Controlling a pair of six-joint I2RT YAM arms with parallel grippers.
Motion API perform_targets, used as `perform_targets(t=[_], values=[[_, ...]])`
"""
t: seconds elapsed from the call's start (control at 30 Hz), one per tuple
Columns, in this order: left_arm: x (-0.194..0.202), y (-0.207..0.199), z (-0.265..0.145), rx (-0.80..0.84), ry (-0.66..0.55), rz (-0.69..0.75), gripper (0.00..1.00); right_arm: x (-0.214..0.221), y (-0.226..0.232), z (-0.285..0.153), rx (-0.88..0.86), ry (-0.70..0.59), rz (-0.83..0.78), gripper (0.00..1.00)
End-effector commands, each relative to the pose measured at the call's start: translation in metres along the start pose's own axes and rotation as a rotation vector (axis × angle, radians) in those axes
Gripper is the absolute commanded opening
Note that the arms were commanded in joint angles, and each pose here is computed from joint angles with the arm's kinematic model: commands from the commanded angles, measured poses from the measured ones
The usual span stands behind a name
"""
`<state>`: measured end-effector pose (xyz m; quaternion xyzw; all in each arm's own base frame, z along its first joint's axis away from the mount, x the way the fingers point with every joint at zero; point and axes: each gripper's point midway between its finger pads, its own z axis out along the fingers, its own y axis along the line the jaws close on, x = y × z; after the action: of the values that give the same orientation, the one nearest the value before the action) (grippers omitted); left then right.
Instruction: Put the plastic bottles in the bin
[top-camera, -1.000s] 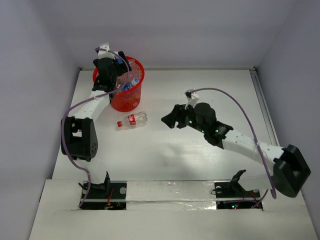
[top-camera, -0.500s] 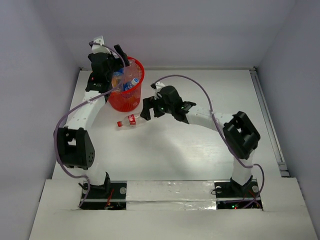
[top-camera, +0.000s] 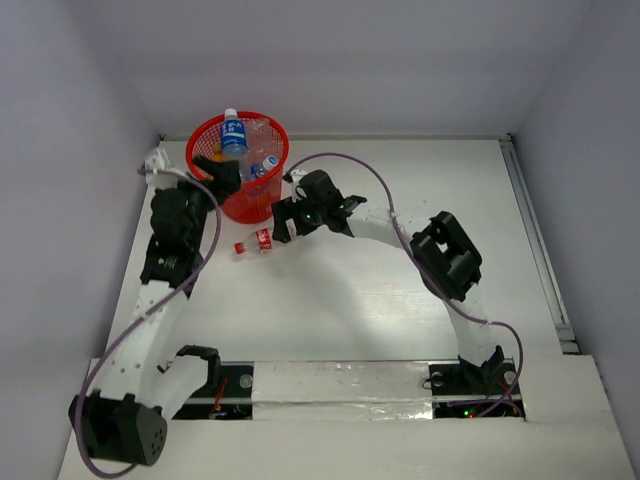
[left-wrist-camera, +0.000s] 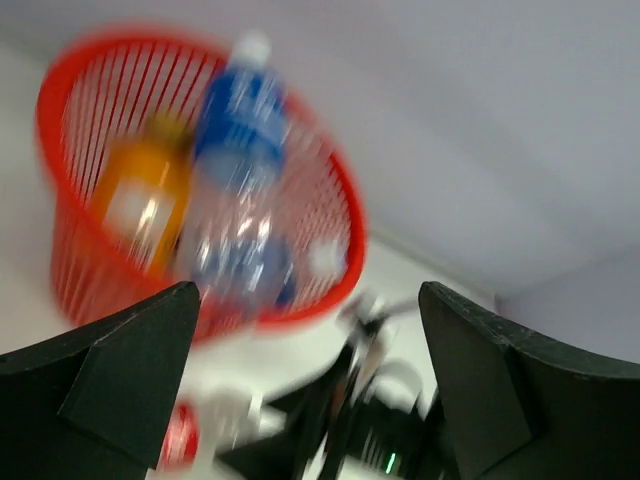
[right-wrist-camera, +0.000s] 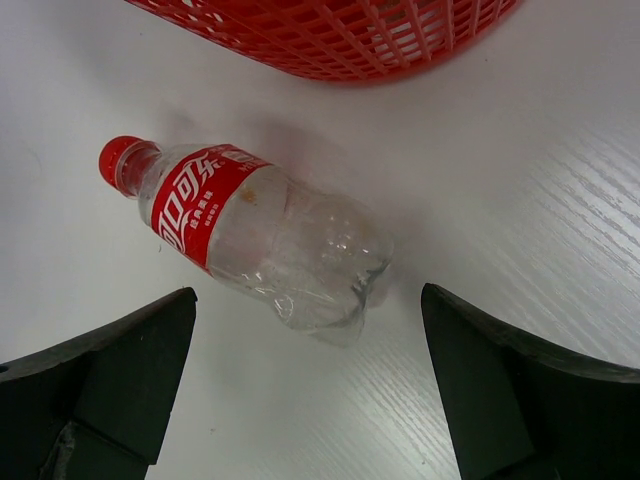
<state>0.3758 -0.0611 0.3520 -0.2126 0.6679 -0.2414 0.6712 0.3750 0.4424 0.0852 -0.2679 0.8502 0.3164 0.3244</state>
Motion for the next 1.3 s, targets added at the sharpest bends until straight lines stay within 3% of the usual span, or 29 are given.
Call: perform_targets(t=[0.0,0.03,0.13,0.43,0.63,0.9,1.07,1.27], values=[[0.044,0.023,-0.041,-0.011,0.067,-0.15,0.89,-0.031,0.018,-0.003,-0.034,-0.09,0.009,0.99],[0.075,0.05,-0.051,-0.072,0.11,-0.168,0.89,-0.028,0.023,0.0,-0.046,-0.085,0.007,0.99],[0.104,0.088,-0.075,-0.174,0.126,-0.181,0.89,-0.017,0.028,0.003,-0.065,-0.074,0.008,0.98],[0.178,0.162,-0.108,-0.399,0.225,-0.241,0.95,0.003,0.09,-0.015,-0.238,-0.137,-0.001,0.95],[0.19,0.168,-0.105,-0.427,0.256,-0.254,0.99,0.013,0.11,-0.053,-0.306,-0.196,0.016,0.95],[0.21,0.16,-0.09,-0.356,0.312,-0.281,0.99,0.024,0.102,-0.069,-0.272,-0.219,0.036,0.95],[0.23,0.137,-0.079,-0.301,0.397,-0.213,0.99,0.041,0.097,-0.076,-0.279,-0.218,0.065,0.95],[0.261,0.142,-0.061,-0.352,0.471,-0.167,0.99,0.045,0.111,-0.099,-0.342,-0.253,0.084,0.94]])
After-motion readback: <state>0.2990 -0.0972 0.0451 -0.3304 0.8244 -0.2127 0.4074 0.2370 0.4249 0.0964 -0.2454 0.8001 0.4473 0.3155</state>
